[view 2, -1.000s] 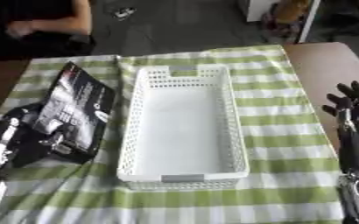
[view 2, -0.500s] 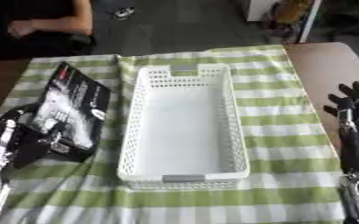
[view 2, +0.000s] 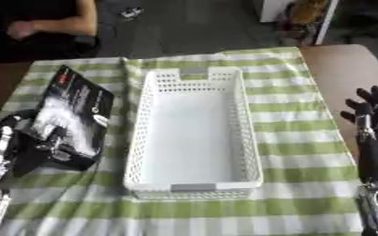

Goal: Pick up objects on the table and place them in the box.

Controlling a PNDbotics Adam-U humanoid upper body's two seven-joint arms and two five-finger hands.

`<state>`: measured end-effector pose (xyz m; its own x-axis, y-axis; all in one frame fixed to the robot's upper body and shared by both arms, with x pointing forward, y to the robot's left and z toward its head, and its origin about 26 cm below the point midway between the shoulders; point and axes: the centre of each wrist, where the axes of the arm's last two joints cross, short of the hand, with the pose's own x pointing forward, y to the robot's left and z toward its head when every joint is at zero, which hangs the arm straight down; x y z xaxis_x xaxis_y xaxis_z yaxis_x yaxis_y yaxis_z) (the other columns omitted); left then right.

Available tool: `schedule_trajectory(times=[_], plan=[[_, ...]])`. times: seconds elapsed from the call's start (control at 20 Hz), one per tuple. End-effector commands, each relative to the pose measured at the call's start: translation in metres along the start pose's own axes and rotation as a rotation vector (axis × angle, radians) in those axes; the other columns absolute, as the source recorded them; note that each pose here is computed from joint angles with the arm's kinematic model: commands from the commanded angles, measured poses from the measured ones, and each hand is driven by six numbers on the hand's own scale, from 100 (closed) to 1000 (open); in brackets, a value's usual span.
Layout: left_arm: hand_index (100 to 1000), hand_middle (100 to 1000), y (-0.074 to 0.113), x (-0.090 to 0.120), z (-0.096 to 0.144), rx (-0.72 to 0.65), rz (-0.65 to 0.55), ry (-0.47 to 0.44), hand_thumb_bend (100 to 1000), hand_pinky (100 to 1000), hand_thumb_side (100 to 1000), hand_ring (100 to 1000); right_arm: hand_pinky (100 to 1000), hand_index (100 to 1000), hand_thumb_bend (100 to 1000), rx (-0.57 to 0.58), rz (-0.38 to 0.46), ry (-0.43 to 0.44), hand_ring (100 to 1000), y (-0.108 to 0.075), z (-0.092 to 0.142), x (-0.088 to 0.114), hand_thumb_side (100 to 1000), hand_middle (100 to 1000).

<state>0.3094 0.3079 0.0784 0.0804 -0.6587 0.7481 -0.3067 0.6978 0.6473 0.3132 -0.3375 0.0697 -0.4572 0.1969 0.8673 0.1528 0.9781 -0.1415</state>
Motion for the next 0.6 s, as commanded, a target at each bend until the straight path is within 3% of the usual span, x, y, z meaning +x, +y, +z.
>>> schedule_trajectory(times=[0.05, 0.25, 0.4, 0.6], plan=[[205, 348, 0.028, 0.017, -0.017, 0.007, 0.227, -0.023, 100, 100, 363, 143, 782, 1000, 100, -0.001, 0.007, -0.018, 842, -0.003, -0.004, 0.004, 601, 888], [200, 350, 0.053, 0.036, -0.036, -0.021, 0.579, -0.050, 100, 100, 381, 145, 782, 1000, 100, -0.004, 0.009, -0.014, 842, -0.004, -0.003, 0.003, 600, 887], [199, 350, 0.060, 0.048, -0.042, -0.022, 0.690, -0.075, 100, 100, 383, 145, 782, 1000, 100, -0.003, 0.009, -0.015, 842, -0.004, -0.003, 0.004, 600, 888], [199, 350, 0.060, 0.051, -0.044, -0.024, 0.742, -0.074, 100, 100, 382, 146, 783, 1000, 100, -0.002, 0.010, -0.015, 842, -0.004, -0.003, 0.004, 600, 888]])
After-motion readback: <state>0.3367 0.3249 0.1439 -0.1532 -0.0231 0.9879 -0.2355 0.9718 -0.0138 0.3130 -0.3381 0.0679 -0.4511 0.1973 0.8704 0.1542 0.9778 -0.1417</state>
